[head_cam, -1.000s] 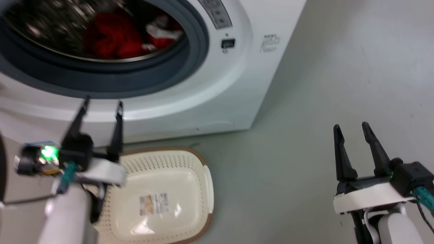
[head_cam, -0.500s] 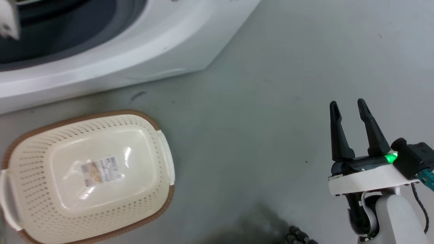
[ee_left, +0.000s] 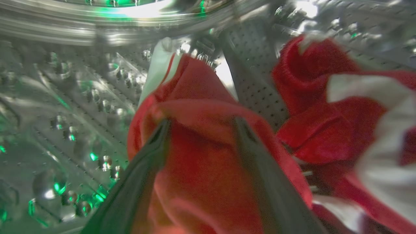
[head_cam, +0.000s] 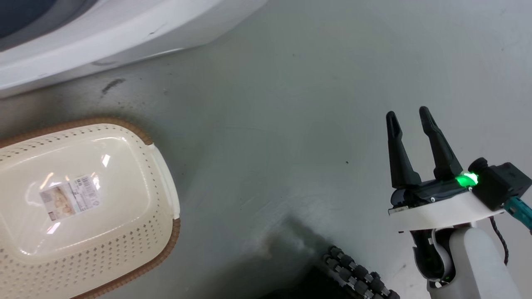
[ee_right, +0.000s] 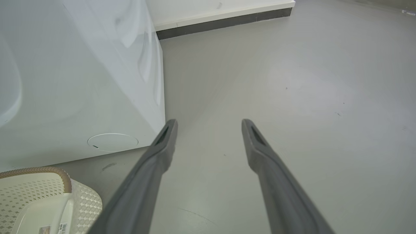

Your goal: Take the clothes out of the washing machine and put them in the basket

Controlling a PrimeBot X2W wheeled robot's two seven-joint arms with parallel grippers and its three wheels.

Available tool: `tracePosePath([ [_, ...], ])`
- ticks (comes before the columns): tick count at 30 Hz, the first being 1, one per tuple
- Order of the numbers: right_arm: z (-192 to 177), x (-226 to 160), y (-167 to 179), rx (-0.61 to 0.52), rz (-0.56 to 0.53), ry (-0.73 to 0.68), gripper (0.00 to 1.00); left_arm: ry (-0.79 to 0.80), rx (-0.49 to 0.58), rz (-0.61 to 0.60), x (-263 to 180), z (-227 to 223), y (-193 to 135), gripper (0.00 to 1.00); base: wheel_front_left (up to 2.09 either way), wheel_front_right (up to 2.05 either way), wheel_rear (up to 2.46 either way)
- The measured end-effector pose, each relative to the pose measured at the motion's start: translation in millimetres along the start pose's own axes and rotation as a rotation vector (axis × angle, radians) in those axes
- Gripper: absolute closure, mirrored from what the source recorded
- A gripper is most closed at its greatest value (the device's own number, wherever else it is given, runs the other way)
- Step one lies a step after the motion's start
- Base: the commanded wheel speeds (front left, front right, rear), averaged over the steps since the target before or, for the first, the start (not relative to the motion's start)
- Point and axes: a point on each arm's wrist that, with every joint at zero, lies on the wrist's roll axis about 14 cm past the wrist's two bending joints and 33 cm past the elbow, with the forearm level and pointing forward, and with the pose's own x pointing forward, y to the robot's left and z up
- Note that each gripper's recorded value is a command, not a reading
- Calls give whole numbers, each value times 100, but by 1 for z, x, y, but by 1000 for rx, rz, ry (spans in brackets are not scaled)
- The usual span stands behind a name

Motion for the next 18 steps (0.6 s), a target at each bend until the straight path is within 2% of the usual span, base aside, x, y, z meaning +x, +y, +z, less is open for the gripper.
tracePosePath([
  [4, -3, -1, -1, -4, -4, 13, 0, 106, -60, -17, 12, -16, -2, 0, 0, 0, 0],
  [8, -5, -1, -5, -13, -17, 20, 0, 178, -53, -38, 19, -32, -12, 0, 0, 0, 0],
  [14, -6, 1, -7, -9, -22, 19, 0, 214, -66, -27, 22, -45, -4, 0, 0, 0, 0],
  [15, -6, 1, -7, -9, -22, 19, 0, 216, -66, -27, 22, -47, -4, 5, 0, 0, 0],
  [16, -6, 2, -6, -9, -21, 20, 0, 217, -64, -25, 23, -48, -3, 92, 0, 0, 0],
  [17, -7, 2, -6, -9, -20, 21, 0, 214, -62, -22, 23, -49, -2, 100, 0, 0, 0],
  [18, -7, 2, -6, -8, -19, 22, 0, 213, -63, -20, 23, -50, -1, 100, 0, 0, 0],
])
